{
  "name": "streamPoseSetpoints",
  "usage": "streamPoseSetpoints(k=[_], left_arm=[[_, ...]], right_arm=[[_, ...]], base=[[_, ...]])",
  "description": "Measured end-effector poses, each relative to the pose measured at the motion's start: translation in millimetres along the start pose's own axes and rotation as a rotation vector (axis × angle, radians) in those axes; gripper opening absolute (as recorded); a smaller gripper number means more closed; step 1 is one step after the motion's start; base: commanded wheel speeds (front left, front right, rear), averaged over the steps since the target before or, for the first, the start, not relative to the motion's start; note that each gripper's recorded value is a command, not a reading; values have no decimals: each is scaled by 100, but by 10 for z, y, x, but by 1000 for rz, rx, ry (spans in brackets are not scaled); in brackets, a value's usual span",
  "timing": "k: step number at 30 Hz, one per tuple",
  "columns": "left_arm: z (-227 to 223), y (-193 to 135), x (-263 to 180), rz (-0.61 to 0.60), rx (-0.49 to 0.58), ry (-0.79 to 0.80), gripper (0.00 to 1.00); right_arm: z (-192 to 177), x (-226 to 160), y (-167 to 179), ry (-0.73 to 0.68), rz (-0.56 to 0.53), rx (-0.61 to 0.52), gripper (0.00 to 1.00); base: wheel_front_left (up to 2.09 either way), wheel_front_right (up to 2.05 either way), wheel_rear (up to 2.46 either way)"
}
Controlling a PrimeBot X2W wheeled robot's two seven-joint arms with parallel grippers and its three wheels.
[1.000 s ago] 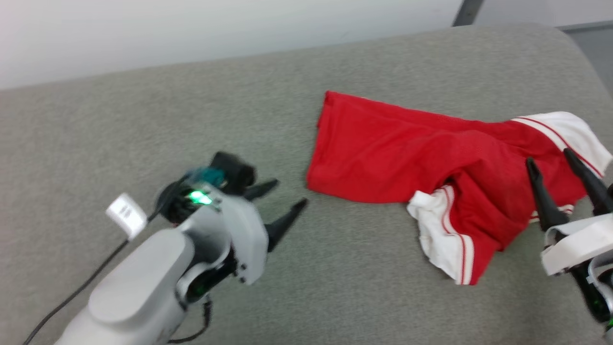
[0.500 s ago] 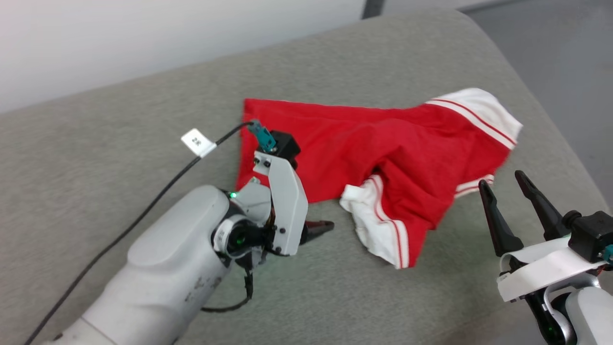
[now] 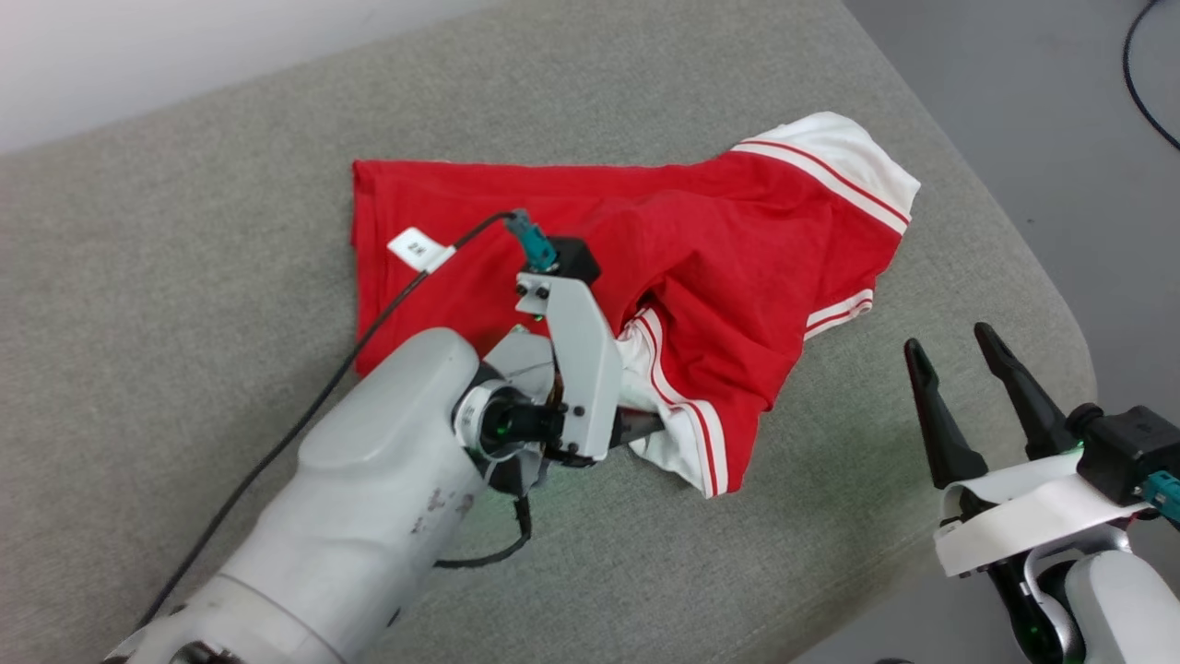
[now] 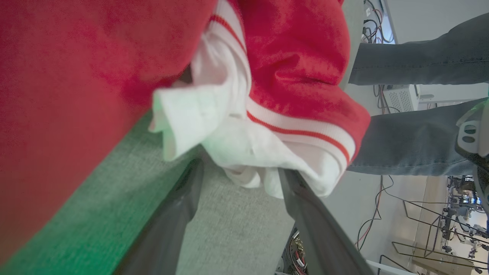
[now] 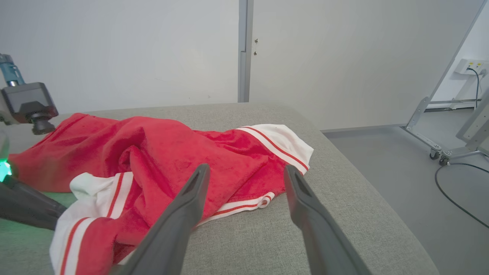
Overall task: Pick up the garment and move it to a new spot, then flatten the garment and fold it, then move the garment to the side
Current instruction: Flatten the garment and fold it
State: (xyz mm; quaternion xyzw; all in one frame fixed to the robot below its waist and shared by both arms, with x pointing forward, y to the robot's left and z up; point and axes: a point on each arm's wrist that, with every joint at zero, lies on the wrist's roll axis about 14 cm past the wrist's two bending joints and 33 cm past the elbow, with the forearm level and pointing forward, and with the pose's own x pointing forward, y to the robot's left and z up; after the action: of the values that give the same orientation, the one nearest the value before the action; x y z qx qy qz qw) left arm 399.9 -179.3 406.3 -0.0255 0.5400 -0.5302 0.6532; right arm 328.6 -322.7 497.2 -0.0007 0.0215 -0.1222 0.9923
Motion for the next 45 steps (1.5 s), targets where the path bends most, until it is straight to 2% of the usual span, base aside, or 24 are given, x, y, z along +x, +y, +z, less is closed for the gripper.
streamPoseSetpoints(k=[4,5,6,7,8,15,18,22,27,31,38,42,45], left_arm=[[42,-56,86,-33,-11,-13,100],[51,-75,103,-46,-31,-18,78],[50,-92,118,-57,-42,-18,48],[53,-104,131,-61,-41,-18,37],[66,-111,137,-64,-41,-24,0],[151,-52,68,-51,-33,-57,0],[180,80,-58,-19,-34,-79,0],[242,486,-423,79,-55,-149,0],[108,1142,-1081,278,-83,-207,0],[-82,1551,-1647,405,-163,-263,0],[-541,1974,-2395,590,-313,-335,0],[-1003,2127,-2625,678,-398,-266,0],[-1147,2190,-2763,719,-443,-285,0]], right_arm=[[-31,14,58,10,12,-7,100],[-29,27,75,9,17,-7,100],[-17,44,88,6,21,-8,100],[1,65,98,1,26,-10,100],[12,77,109,-2,30,-11,100],[48,122,117,-9,48,-27,100],[45,151,134,-10,62,-34,100],[59,221,233,-19,102,-37,100],[87,350,457,-27,179,-37,100],[132,460,702,-37,253,-32,100],[193,581,1089,-48,364,-19,100],[214,603,1263,-51,414,-14,100],[230,613,1369,-52,446,-15,100]], base=[[0,0,0],[0,0,0],[0,0,0],[0,0,0],[0,0,0],[0,0,0],[0,0,0],[0,0,0],[0,0,0],[0,0,0],[0,0,0],[0,0,0],[0,0,0]])
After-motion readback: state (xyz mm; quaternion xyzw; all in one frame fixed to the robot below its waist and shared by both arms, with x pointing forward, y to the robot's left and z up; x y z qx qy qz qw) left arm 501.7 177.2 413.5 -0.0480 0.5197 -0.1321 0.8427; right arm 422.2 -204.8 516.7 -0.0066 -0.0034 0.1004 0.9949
